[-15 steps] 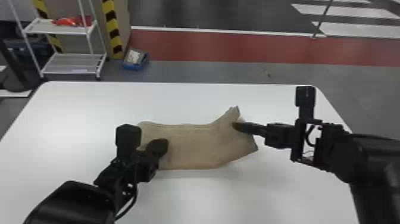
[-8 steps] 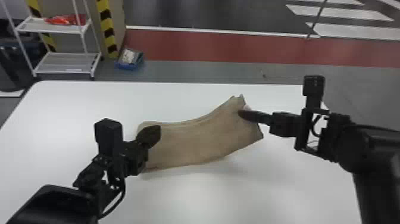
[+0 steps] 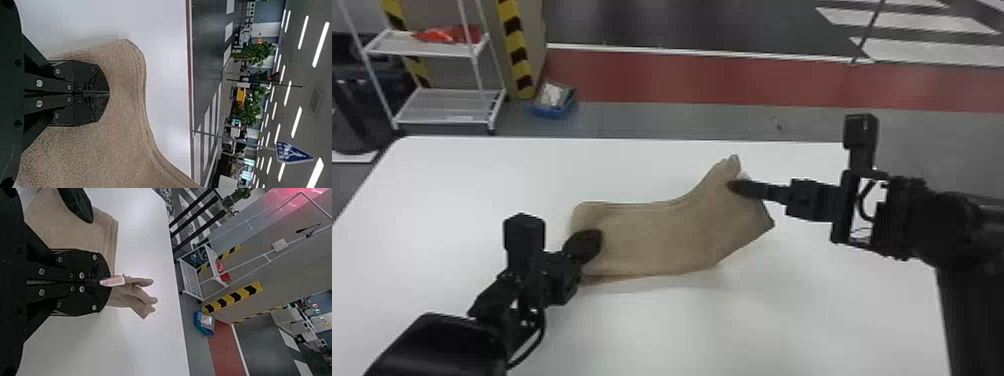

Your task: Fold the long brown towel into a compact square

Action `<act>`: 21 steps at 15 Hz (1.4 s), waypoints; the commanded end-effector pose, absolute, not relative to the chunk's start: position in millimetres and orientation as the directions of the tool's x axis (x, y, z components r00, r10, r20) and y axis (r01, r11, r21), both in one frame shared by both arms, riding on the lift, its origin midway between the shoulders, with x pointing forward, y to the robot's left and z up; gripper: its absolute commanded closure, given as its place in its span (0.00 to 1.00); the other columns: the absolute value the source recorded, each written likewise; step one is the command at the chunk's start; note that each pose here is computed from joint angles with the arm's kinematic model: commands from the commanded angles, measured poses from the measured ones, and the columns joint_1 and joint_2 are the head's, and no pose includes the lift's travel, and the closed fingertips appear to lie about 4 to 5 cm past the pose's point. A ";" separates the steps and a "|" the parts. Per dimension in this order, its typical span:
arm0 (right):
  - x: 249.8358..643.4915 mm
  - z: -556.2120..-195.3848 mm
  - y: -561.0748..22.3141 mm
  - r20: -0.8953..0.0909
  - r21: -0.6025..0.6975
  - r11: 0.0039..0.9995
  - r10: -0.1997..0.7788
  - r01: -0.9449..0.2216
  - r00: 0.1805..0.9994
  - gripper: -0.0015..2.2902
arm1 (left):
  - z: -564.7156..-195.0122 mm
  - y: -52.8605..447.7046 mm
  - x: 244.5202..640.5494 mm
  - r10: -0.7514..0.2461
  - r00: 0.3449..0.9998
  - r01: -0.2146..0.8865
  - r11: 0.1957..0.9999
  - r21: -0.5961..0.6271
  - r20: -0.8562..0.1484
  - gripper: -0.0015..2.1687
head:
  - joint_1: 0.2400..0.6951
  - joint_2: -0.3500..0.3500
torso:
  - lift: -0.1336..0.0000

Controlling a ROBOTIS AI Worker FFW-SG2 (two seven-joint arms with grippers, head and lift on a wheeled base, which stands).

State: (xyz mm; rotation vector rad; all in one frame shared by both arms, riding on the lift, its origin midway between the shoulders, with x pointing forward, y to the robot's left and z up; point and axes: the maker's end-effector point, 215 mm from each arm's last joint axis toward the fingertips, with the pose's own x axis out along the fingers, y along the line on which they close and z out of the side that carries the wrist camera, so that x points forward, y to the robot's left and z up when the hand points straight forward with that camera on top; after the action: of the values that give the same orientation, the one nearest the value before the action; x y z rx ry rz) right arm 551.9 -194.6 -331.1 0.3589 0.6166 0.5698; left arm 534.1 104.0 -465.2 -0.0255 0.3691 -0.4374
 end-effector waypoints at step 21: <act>548.1 -347.2 -49.3 -0.454 0.532 0.691 0.720 -0.489 0.525 0.57 | -465.7 58.3 524.1 -0.486 0.799 0.477 0.871 -0.118 -0.354 0.80 | 1.00 0.49 | 0.07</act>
State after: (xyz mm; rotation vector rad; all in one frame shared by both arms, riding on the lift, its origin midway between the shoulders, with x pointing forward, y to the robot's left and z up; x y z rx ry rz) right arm 550.1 -55.9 -345.5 0.3612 0.7007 0.7342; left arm 522.9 57.6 -467.2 -0.0231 0.3908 -0.5182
